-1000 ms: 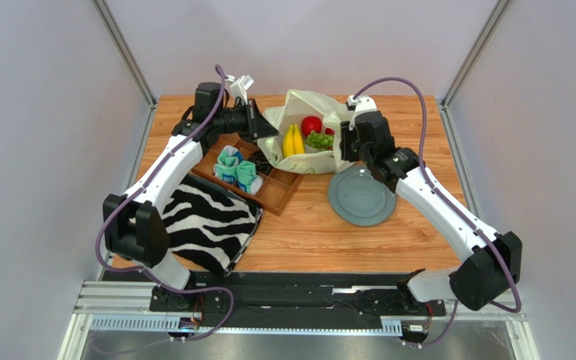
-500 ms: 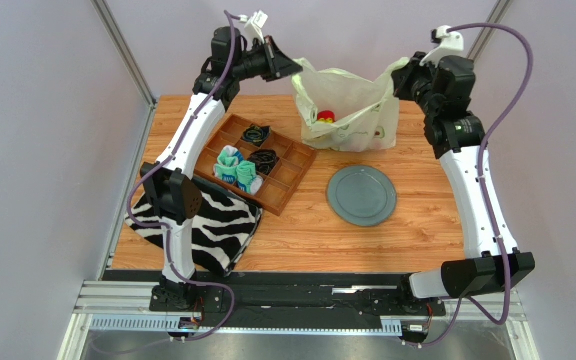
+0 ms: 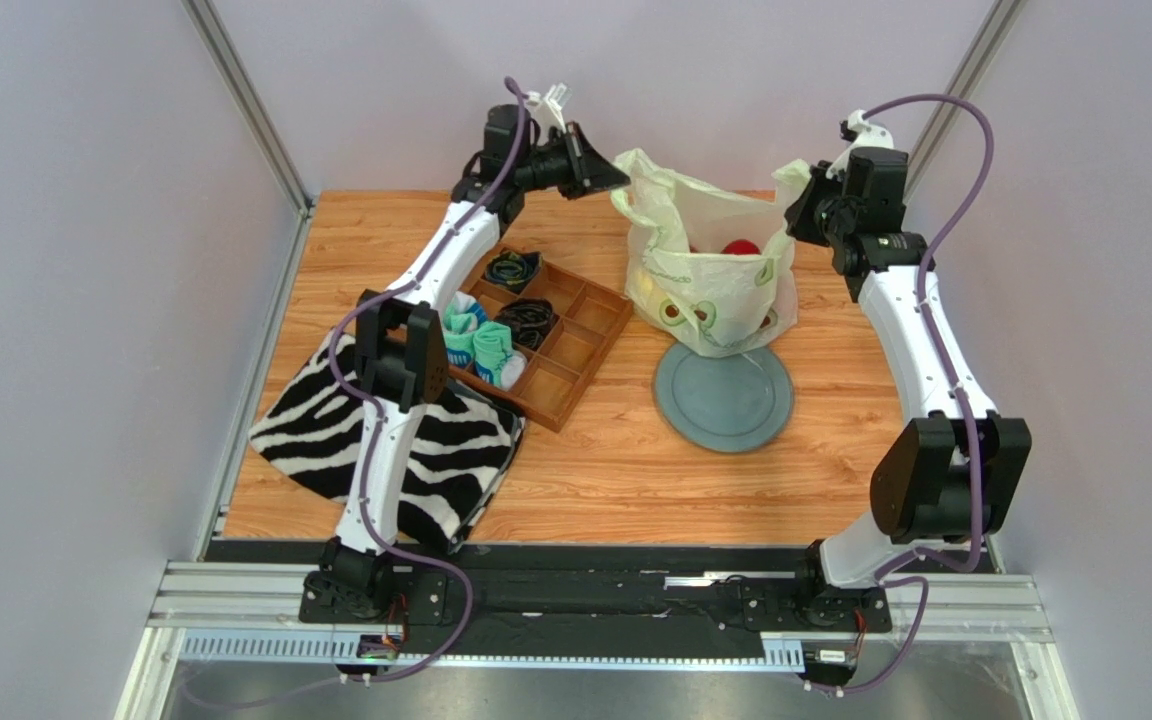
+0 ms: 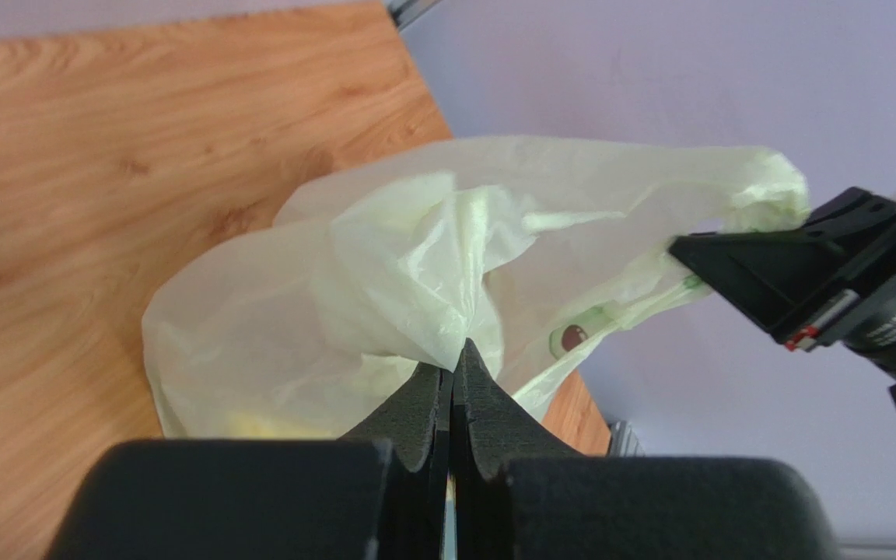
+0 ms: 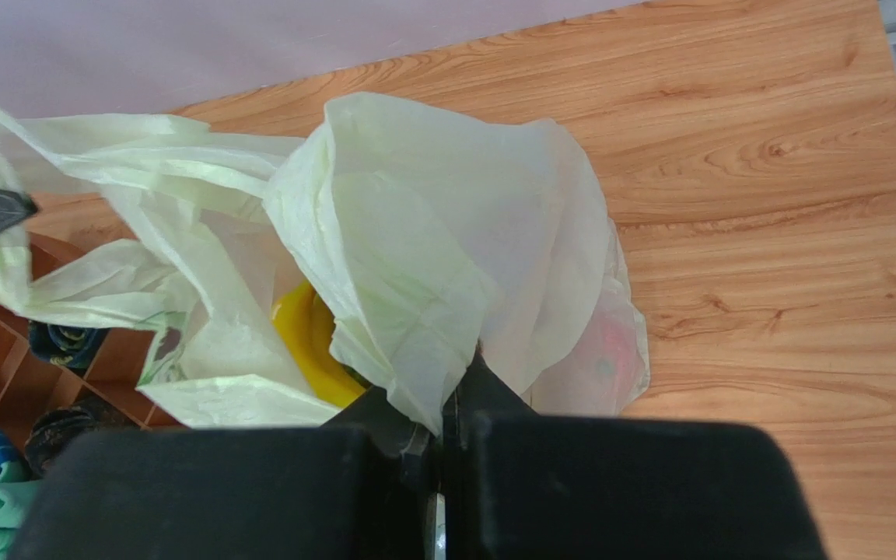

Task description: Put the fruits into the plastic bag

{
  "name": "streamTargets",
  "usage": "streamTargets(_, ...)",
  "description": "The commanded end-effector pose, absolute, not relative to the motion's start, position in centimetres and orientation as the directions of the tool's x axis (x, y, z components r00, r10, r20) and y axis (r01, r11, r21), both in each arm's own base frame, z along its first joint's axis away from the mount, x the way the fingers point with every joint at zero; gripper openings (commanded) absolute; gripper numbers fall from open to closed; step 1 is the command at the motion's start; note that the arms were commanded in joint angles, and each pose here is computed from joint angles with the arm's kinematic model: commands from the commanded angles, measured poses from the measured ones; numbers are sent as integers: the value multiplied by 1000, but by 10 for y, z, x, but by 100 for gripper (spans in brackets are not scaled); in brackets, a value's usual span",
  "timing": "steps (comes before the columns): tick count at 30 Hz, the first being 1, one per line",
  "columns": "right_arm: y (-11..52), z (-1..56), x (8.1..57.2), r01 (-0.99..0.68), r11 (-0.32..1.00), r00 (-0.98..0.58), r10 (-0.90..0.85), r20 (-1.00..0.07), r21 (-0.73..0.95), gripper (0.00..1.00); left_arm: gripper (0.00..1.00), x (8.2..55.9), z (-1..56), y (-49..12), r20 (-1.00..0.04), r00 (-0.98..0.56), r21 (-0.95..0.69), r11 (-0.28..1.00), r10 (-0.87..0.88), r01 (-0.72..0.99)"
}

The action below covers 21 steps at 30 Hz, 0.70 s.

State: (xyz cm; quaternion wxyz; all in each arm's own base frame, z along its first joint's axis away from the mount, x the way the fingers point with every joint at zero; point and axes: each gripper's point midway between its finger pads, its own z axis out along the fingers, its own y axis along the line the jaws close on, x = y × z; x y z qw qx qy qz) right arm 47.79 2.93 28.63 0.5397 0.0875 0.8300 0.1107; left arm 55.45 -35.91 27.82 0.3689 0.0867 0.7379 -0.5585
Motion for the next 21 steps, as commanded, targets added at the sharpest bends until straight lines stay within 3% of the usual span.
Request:
streamTargets(1, 36, 330, 479, -44, 956, -302, 263, -916, 289, 1, 0, 533, 332, -370, -750, -606, -661, 302, -263, 687)
streamTargets(3, 38, 333, 479, -52, 956, -303, 262, -916, 290, 3, 2, 532, 339, -369, -768, -582, -640, 315, -266, 701)
streamTargets(6, 41, 339, 475, -69, 952, -302, 264, -916, 297, 14, 22, 527, 349, -364, -802, -540, -598, 341, -257, 725)
streamTargets(7, 41, 340, 474, -74, 952, -299, 264, -917, 298, 25, 39, 523, 359, -360, -823, -508, -567, 350, -252, 745)
streamTargets(9, 42, 346, 469, -80, 952, -291, 262, -920, 297, 45, 57, 522, 359, -356, -834, -494, -551, 380, -245, 743)
streamTargets(10, 42, 346, 467, -80, 952, -291, 262, -920, 297, 63, 70, 516, 374, -351, -861, -448, -509, 394, -243, 765)
streamTargets(11, 41, 351, 462, -83, 953, -280, 260, -924, 293, 70, 76, 518, 366, -347, -862, -447, -507, 428, -239, 749)
streamTargets(12, 41, 355, 455, -85, 954, -270, 257, -928, 289, 85, 87, 508, 389, -336, -898, -370, -440, 467, -239, 767)
streamTargets(14, 39, 367, 444, -88, 957, -242, 250, -938, 278, 89, 95, 500, 402, -321, -920, -307, -391, 523, -244, 757)
streamTargets(18, 33, 383, 421, -71, 963, -192, 242, -951, 260, 93, 96, 485, 418, -290, -940, -219, -338, 617, -263, 711)
streamTargets(19, 31, 379, 417, -57, 964, -195, 243, -950, 258, 93, 96, 486, 400, -280, -935, -239, -354, 662, -262, 660)
streamTargets(20, 29, 381, 412, -53, 965, -186, 243, -952, 257, 94, 96, 476, 423, -266, -940, -182, -334, 681, -288, 651)
streamTargets(21, 29, 392, 401, -56, 965, -153, 246, -957, 257, 94, 96, 474, 404, -257, -936, -209, -350, 708, -282, 613)
